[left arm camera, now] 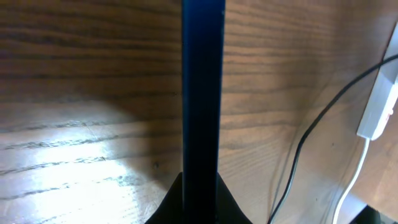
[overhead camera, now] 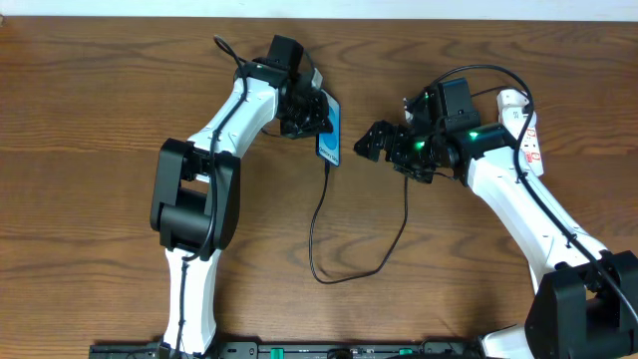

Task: Plug charger to phone and switch on socket
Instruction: 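Lower the phone flat onto the table with the left gripper and release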

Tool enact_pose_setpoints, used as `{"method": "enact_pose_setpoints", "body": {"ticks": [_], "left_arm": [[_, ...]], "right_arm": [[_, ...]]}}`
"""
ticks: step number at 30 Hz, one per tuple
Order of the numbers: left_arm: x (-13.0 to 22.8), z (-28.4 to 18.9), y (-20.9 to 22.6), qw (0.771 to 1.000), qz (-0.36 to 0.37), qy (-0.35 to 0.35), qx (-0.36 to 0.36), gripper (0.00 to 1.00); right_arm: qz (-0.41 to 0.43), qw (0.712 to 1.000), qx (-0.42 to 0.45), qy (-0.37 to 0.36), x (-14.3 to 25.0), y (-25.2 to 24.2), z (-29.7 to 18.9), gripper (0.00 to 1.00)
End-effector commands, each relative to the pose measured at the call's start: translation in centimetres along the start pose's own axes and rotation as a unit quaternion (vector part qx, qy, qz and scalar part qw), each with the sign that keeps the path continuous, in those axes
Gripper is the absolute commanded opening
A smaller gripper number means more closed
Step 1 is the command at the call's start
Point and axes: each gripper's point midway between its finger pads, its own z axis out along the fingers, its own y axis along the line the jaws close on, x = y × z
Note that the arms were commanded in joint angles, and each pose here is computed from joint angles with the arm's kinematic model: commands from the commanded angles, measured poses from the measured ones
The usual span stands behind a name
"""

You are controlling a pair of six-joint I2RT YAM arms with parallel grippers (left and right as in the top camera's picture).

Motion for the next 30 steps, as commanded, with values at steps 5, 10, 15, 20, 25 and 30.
{"method": "enact_pose_setpoints", "body": {"ticks": [5,10,15,20,25,30], "left_arm": [[1.0,1.1,-0.6,1.000,-0.003,0.007,-0.005,0.07],[2.0,2.3,-0.2,1.000,0.003,0.014,-0.009,0.07],[2.2,2.5,0.0,1.000,0.000,0.018,-0.011,0.08],[2.2,2.5,0.0,1.000,0.000,0.018,-0.011,0.15],[2.4,2.5,0.1,1.000,-0.002,0.020,-0.013,0.17],[2.8,2.5,0.3,0.999,-0.005,0.027,-0.018,0.29]], "right_arm": [[-0.016,1.000,0.008,-0.009,-0.1,0.1,-0.2,0.99],[-0.016,1.000,0.013,-0.013,-0.2,0.0,-0.2,0.99],[-0.015,1.000,0.013,-0.011,-0.2,-0.1,-0.2,0.99],[-0.016,1.000,0.013,-0.012,-0.2,-0.1,-0.2,0.99],[-0.015,1.000,0.014,-0.011,-0.1,-0.1,-0.2,0.99],[-0.015,1.000,0.014,-0.010,-0.1,-0.1,-0.2,0.99]]}}
